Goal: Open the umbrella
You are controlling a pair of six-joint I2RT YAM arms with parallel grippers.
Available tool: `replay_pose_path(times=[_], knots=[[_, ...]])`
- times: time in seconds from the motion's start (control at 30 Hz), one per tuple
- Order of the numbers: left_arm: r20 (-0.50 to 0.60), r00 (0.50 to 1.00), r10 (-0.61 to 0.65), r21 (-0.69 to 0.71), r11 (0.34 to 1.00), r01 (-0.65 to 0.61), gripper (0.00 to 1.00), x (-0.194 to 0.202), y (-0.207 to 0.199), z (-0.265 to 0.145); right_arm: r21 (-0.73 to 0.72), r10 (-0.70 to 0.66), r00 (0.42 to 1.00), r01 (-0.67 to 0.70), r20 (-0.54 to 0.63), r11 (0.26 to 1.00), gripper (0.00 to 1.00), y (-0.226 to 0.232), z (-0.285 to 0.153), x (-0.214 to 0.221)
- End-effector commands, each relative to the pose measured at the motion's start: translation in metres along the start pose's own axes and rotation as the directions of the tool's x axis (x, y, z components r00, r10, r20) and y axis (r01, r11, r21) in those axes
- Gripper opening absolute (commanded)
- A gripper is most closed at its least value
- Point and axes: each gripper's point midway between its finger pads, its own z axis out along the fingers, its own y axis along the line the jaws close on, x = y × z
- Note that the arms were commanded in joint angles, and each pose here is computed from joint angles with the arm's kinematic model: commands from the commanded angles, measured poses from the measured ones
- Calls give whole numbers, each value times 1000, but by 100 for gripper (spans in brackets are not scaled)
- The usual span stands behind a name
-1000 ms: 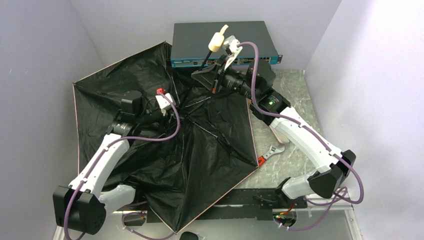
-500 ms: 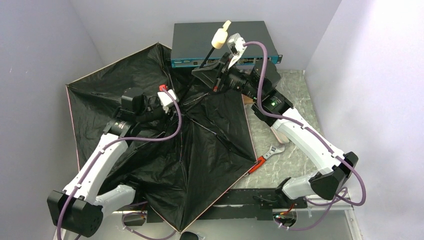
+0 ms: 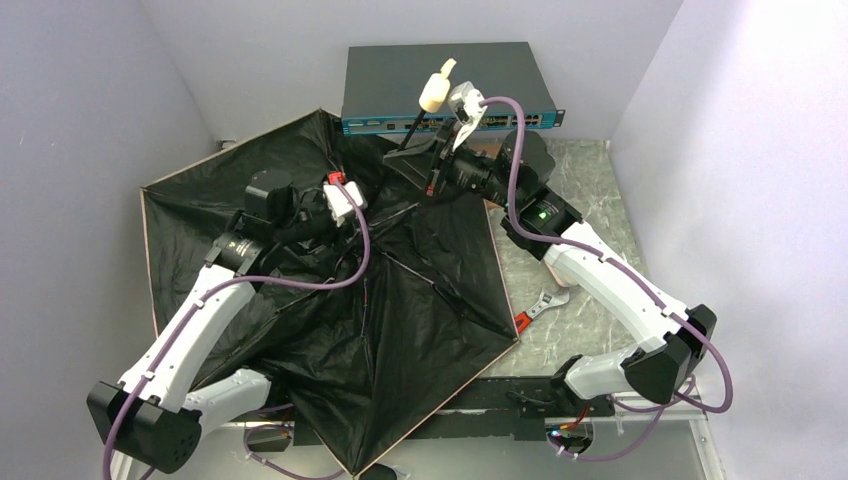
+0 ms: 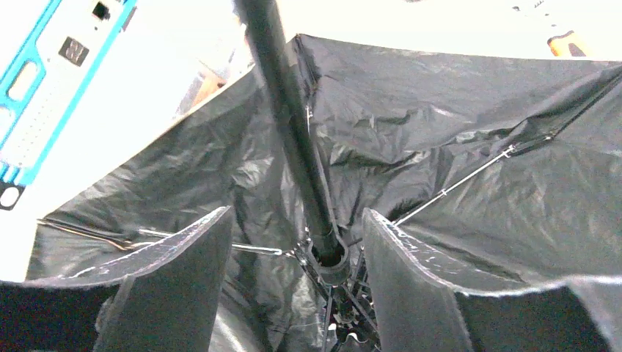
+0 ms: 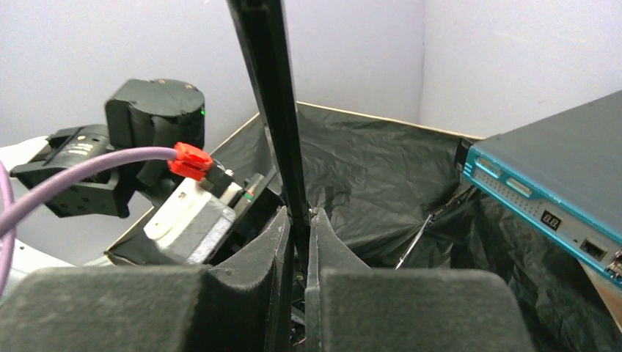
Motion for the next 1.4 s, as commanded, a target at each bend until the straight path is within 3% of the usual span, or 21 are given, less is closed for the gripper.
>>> replay_pose_path(times=[0.0,0.1,0.17,0.5,0.8,0.87,1.03,1.37], knots=[[47,987,155,-35,987,-154,68,-28,4,-3,-69,-4,996,10,85,998,0,22,-7,-25],[35,990,136,3,991,-136,49,-23,-2,0,-72,-3,996,9,85,997,0,23,-8,-24],[28,993,112,17,994,-113,41,-18,-5,4,-72,-8,996,15,87,997,0,24,-9,-25],[-81,995,53,60,997,-48,37,34,-12,27,-65,-46,991,55,129,996,0,27,-11,-46],[-194,978,-71,-85,995,55,17,90,36,18,-69,-58,987,69,152,995,0,34,-18,-59],[-258,964,-67,-113,993,38,18,112,44,12,-72,-62,984,75,166,995,0,36,-20,-66],[-364,926,-99,-180,983,35,31,161,59,-7,-106,-56,976,80,209,991,0,47,-23,-83],[-486,865,-122,-325,944,-49,24,199,112,-42,-168,-39,961,88,275,982,0,67,-33,-111]])
